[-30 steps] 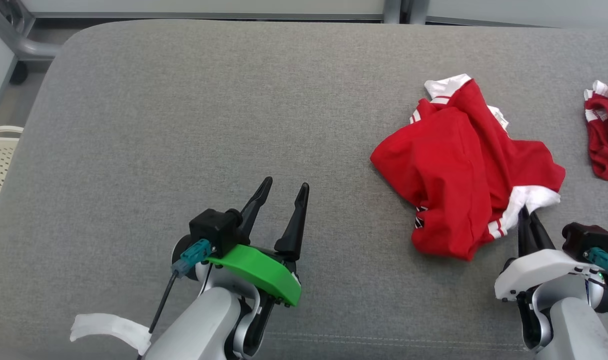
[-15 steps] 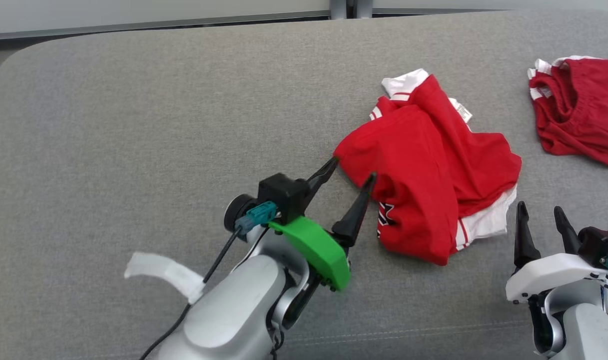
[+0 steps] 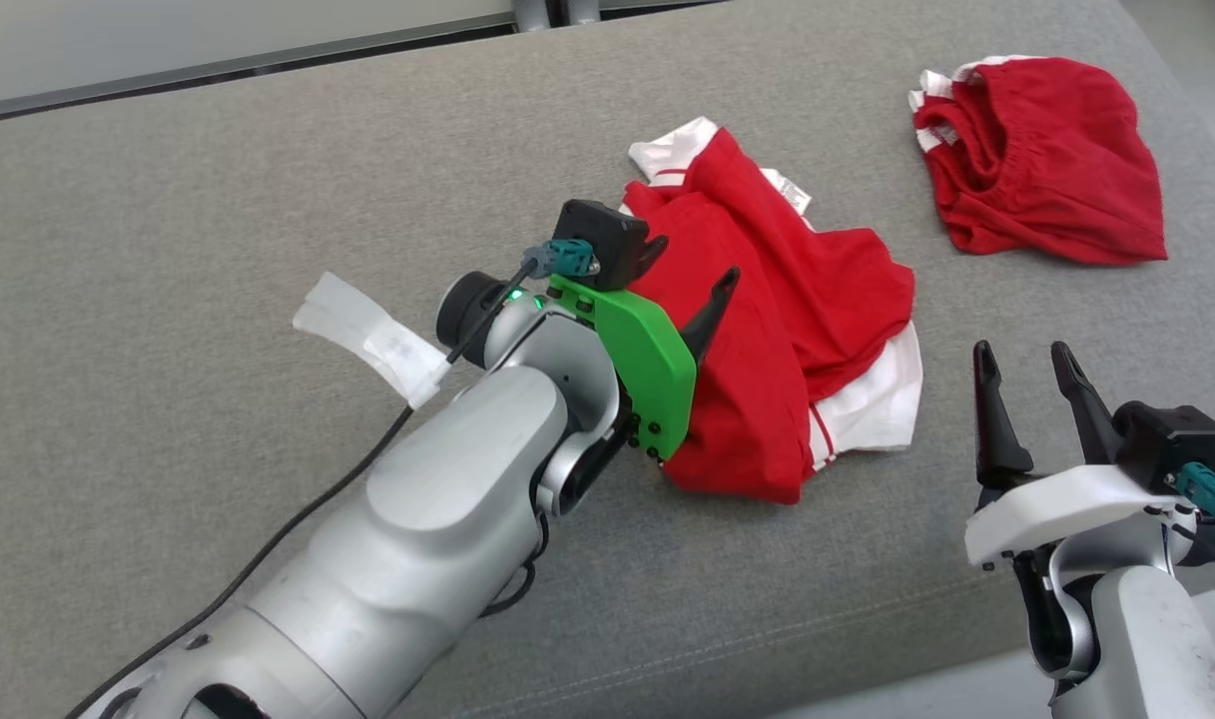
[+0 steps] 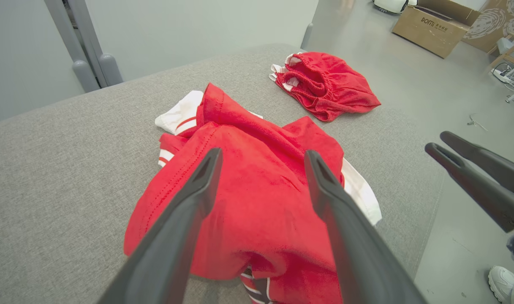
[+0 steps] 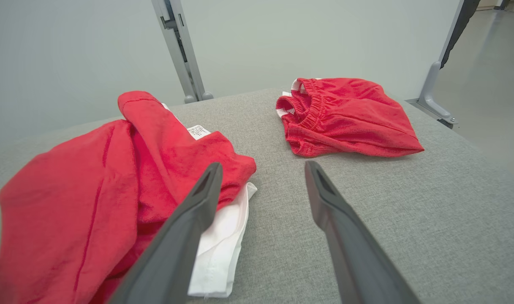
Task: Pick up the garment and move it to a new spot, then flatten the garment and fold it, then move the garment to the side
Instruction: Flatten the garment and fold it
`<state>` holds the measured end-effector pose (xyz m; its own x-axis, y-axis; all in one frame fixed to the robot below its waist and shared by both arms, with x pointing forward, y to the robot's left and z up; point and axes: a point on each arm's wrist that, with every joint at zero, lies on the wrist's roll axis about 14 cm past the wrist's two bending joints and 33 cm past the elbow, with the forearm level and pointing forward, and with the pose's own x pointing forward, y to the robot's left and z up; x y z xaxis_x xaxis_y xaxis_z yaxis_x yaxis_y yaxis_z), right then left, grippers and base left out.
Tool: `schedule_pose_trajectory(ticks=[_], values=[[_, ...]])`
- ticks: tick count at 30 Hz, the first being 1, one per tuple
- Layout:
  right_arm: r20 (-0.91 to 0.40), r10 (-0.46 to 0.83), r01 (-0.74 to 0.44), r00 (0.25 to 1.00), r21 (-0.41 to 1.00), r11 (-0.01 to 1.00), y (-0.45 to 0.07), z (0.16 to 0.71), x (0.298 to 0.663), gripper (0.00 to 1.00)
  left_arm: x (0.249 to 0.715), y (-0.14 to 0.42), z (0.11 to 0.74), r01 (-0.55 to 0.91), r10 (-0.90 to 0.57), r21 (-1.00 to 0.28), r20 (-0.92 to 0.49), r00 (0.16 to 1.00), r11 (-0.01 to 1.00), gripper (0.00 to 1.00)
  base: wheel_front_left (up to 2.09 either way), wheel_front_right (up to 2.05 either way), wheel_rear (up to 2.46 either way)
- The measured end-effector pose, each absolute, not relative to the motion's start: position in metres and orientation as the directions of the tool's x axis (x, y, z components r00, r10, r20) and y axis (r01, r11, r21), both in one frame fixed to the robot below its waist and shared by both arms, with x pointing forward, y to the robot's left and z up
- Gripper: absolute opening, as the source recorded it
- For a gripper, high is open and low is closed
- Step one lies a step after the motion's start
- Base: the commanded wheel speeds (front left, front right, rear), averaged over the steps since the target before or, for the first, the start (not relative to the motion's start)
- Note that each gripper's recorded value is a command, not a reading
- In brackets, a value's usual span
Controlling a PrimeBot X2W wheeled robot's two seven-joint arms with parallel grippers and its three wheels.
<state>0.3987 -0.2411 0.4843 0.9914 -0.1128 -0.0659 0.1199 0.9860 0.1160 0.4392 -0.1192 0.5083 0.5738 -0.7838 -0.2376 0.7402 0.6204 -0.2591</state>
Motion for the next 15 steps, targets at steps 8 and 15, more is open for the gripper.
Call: schedule_pose_trajectory(ticks=[8, 15], values=[[-0.043, -0.147, 0.151, 0.988, 0.115, 0.982, -0.253, 0.495, 0.387, 1.00, 0.467, -0.144, 0.497, 0.751, -0.773, -0.220, -0.320, 0.548, 0.623, 1.00, 0.00, 0.00, 0.00], [-0.049, -0.231, 0.235, 0.972, 0.105, 0.966, -0.279, 0.492, 0.368, 1.00, 0.496, -0.152, 0.463, 0.724, -0.714, -0.183, -0.440, 0.545, 0.665, 1.00, 0.00, 0.00, 0.00]])
